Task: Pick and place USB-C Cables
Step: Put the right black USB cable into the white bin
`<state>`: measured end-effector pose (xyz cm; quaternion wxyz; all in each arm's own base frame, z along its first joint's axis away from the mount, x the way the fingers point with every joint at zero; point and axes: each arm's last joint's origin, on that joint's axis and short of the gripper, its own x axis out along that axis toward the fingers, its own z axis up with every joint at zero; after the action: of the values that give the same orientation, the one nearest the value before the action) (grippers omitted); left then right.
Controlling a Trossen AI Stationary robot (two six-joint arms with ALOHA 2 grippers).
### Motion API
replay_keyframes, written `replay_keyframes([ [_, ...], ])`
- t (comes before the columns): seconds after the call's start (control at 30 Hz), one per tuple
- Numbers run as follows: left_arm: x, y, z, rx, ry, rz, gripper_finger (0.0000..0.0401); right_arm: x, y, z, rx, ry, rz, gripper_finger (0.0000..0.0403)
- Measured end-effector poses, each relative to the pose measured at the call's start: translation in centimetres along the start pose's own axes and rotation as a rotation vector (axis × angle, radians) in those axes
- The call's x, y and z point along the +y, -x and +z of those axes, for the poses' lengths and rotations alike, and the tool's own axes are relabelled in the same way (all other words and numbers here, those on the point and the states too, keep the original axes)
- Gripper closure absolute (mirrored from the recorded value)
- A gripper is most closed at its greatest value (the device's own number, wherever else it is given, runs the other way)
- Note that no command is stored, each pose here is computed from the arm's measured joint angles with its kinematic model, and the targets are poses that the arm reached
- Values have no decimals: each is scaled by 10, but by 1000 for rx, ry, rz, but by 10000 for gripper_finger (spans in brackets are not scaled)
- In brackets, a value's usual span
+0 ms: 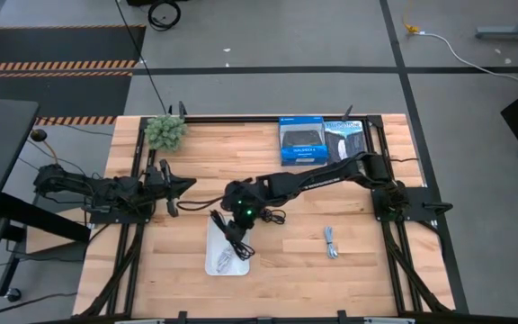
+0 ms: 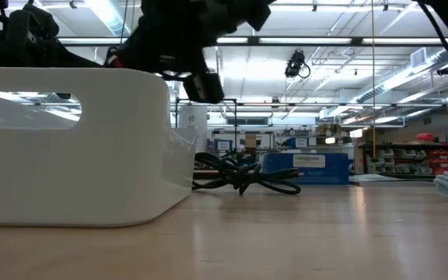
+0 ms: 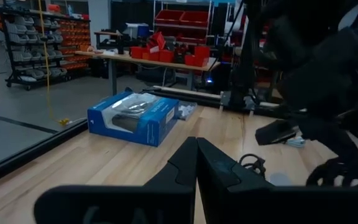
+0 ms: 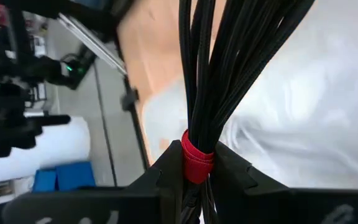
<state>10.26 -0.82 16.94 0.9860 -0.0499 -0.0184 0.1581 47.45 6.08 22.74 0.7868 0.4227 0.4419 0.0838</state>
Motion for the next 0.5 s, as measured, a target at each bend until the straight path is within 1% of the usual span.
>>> replay_keyframes([
  [0.2, 0, 0, 0, 0, 1, -1, 390, -3, -4, -3, 53, -26, 2, 340],
  [0.4, 0, 0, 0, 2, -1, 0, 390, 1, -3, -4, 125, -77, 99, 340],
  [0.5, 0, 0, 0, 2, -1, 0, 390, -2, -3, -4, 127, -104, 74, 340],
])
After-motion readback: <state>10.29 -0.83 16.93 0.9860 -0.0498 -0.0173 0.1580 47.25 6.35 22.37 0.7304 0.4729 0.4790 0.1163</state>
